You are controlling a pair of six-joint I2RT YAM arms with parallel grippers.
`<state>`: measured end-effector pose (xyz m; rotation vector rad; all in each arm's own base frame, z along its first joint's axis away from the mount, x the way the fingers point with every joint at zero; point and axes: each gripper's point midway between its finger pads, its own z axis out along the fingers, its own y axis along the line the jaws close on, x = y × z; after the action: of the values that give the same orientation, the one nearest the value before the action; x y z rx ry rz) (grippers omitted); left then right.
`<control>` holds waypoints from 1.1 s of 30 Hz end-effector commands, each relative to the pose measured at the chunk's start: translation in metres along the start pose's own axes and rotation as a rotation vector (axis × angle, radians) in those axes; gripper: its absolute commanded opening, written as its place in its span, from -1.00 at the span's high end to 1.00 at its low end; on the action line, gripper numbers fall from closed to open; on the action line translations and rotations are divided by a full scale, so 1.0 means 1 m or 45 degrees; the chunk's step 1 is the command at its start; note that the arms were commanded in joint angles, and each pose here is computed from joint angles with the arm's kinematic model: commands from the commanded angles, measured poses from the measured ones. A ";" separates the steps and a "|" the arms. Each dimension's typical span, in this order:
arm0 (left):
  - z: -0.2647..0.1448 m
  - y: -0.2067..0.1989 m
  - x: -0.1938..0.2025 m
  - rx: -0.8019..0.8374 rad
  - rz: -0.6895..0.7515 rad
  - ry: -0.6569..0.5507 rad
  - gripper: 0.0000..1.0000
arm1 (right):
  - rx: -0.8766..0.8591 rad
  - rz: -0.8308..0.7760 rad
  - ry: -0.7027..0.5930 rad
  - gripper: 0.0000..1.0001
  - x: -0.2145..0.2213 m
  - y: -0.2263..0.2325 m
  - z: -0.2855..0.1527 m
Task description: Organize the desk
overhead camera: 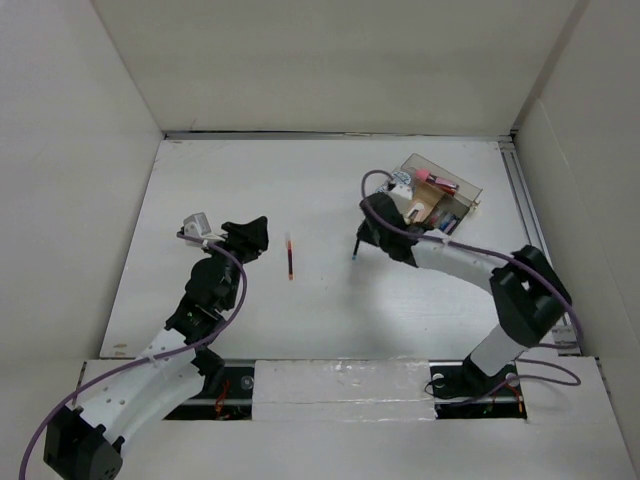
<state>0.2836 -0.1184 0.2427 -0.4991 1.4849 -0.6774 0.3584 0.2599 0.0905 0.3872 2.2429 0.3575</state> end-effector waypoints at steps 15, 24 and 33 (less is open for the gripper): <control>0.002 -0.023 -0.014 0.092 -0.020 -0.035 -0.02 | 0.267 0.745 -0.427 1.00 -0.163 -0.174 -0.019; 0.003 -0.020 -0.013 0.075 -0.015 -0.036 -0.02 | 0.305 0.789 -0.407 0.65 -0.158 -0.190 -0.014; 0.002 -0.023 -0.014 0.095 -0.021 -0.041 -0.02 | 0.294 0.811 -0.453 0.11 -0.164 -0.193 -0.024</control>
<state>0.2841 -0.1240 0.2403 -0.4763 1.5011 -0.6913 0.4117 0.0225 0.1304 1.1922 1.8242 0.2999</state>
